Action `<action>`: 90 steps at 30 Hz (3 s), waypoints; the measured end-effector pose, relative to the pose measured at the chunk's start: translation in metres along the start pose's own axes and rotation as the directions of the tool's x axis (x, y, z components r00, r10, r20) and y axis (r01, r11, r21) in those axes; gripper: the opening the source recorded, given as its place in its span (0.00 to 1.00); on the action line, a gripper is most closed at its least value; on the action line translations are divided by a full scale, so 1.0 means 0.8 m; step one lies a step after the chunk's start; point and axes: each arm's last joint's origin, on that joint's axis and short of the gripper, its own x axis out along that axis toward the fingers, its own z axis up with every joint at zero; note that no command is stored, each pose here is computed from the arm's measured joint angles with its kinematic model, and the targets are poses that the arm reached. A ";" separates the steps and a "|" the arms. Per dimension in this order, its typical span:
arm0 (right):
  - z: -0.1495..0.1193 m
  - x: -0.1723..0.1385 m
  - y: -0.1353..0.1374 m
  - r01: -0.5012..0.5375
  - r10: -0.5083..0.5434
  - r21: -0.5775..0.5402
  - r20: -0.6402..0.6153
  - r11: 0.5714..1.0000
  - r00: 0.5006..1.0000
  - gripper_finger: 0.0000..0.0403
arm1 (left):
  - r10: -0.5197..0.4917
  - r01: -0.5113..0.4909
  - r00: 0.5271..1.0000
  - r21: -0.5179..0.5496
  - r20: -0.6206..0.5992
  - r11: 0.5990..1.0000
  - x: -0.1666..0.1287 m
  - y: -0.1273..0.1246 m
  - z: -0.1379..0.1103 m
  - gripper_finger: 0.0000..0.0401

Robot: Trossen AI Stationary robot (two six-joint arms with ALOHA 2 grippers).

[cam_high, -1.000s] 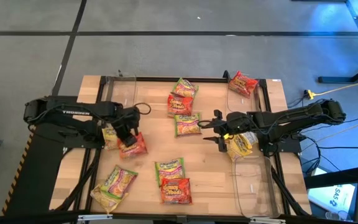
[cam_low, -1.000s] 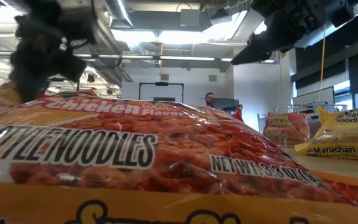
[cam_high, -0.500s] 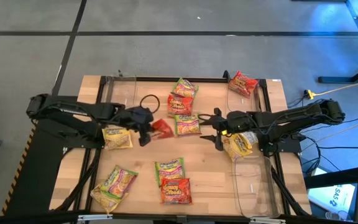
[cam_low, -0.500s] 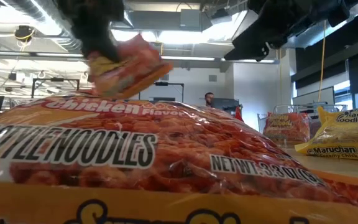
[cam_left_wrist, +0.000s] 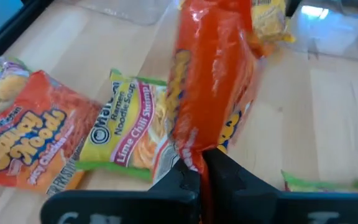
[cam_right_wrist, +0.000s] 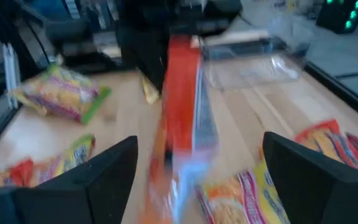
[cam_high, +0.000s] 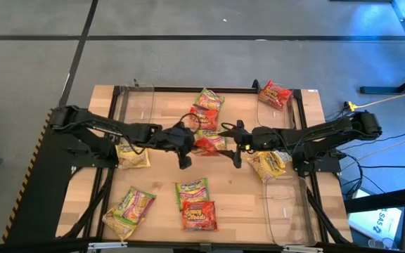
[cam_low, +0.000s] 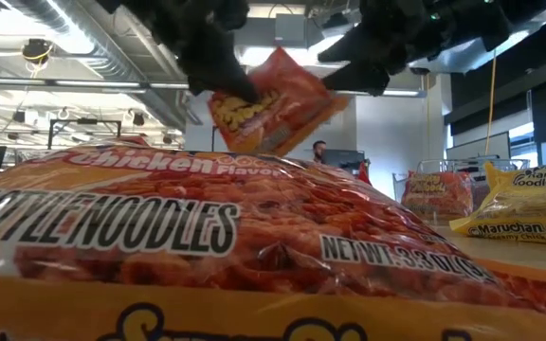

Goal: Sort Maruchan noodles
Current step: Put the orange noodle pack into the top right transparent bin

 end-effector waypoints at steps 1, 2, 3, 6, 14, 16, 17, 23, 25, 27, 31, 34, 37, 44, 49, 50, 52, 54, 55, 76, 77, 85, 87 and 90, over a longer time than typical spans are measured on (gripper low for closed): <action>-0.002 0.000 0.000 0.001 -0.001 0.002 -0.008 1.000 1.000 0.76 | -0.005 0.005 1.000 0.004 0.005 1.000 0.004 -0.003 0.004 0.00; -0.003 0.001 0.000 0.004 -0.004 0.007 -0.012 1.000 1.000 0.76 | -0.006 0.006 1.000 0.007 0.006 1.000 0.008 -0.006 0.008 0.00; -0.004 0.005 0.000 0.013 -0.013 0.014 -0.006 1.000 1.000 0.75 | -0.008 0.008 1.000 0.007 0.009 1.000 0.010 -0.007 0.012 0.00; -0.013 0.009 -0.001 0.035 -0.034 0.011 -0.047 0.999 0.998 0.74 | -0.010 0.009 1.000 0.018 0.015 1.000 0.015 -0.011 0.021 0.00; -0.027 0.022 -0.001 0.024 -0.024 0.005 -0.094 1.000 0.995 0.74 | -0.006 0.005 0.999 0.026 0.040 1.000 0.015 -0.016 0.032 0.00; -0.030 0.023 -0.001 0.029 -0.029 -0.001 -0.113 1.000 0.993 0.73 | 0.007 -0.009 0.998 0.021 0.059 1.000 0.014 -0.015 0.034 0.00; -0.031 0.023 -0.001 0.026 -0.026 -0.002 -0.115 1.000 0.993 0.73 | 0.007 -0.008 0.998 0.021 0.063 1.000 0.014 -0.015 0.034 0.00; -0.030 0.023 0.000 0.010 -0.013 -0.026 -0.109 1.000 0.994 0.58 | 0.002 -0.004 0.997 0.022 0.075 1.000 0.013 -0.016 0.036 0.05; -0.030 0.023 0.000 0.011 -0.014 -0.030 -0.109 1.000 0.994 0.50 | -0.002 0.001 0.997 0.022 0.074 1.000 0.013 -0.016 0.036 0.10; -0.030 0.023 0.000 0.008 -0.014 -0.053 -0.109 0.999 0.994 0.42 | -0.007 0.006 0.997 0.021 0.077 1.000 0.013 -0.016 0.036 0.15; -0.030 0.023 0.000 0.004 -0.013 -0.082 -0.109 0.997 0.994 0.30 | -0.016 0.015 0.997 0.020 0.078 1.000 0.013 -0.017 0.037 0.27; -0.029 0.023 0.000 0.002 -0.013 -0.103 -0.107 0.995 0.994 0.24 | -0.058 0.055 0.995 0.031 0.087 0.998 0.005 -0.017 0.040 0.32; -0.025 0.016 -0.001 0.003 -0.016 -0.110 -0.114 0.994 0.993 0.22 | -0.067 0.060 0.992 0.068 0.104 0.996 -0.014 -0.014 0.046 0.34; -0.010 -0.025 -0.008 0.069 -0.093 -0.142 -0.169 0.987 0.981 0.22 | -0.124 0.117 0.988 0.082 0.088 0.990 -0.036 -0.011 0.048 0.34; -0.004 -0.054 -0.012 0.087 -0.115 -0.136 -0.208 0.987 0.971 0.22 | -0.100 0.094 0.991 0.074 0.086 0.993 -0.031 -0.002 0.049 0.34; -0.003 -0.059 -0.012 0.081 -0.108 -0.133 -0.215 0.988 0.971 0.22 | -0.083 0.078 0.993 0.062 0.080 0.995 -0.029 0.000 0.049 0.34; -0.006 -0.068 -0.013 0.076 -0.104 -0.132 -0.219 0.988 0.970 0.22 | -0.078 0.073 0.995 0.075 0.063 0.995 -0.028 0.002 0.047 0.34; -0.011 -0.076 -0.015 0.076 -0.101 -0.123 -0.209 0.989 0.973 0.22 | -0.078 0.072 0.995 0.103 0.063 0.992 -0.028 0.004 0.047 0.34; -0.014 -0.081 -0.017 0.078 -0.101 -0.118 -0.207 0.990 0.973 0.21 | -0.078 0.070 0.995 0.122 0.062 0.990 -0.027 0.004 0.045 0.34; -0.007 -0.111 -0.017 -0.017 0.012 -0.096 -0.045 0.995 0.999 0.22 | -0.047 0.042 0.949 0.021 0.312 0.999 0.006 0.048 0.002 0.41; -0.006 -0.111 -0.017 -0.017 0.014 -0.102 -0.033 0.995 0.999 0.22 | -0.062 0.057 0.947 0.024 0.317 0.998 0.006 0.048 0.003 0.43; 0.004 -0.107 -0.012 -0.099 0.106 -0.130 0.048 0.987 0.993 0.22 | -0.129 0.106 0.893 0.076 0.432 0.991 0.011 0.025 0.012 0.63; 0.006 -0.105 -0.011 -0.116 0.126 -0.136 0.068 0.984 0.990 0.22 | -0.114 0.082 0.884 0.091 0.453 0.993 0.016 0.018 0.010 0.67; 0.010 -0.101 -0.009 -0.116 0.133 -0.155 0.104 0.981 0.986 0.21 | -0.127 0.081 0.865 0.115 0.486 0.990 0.018 0.009 0.011 0.71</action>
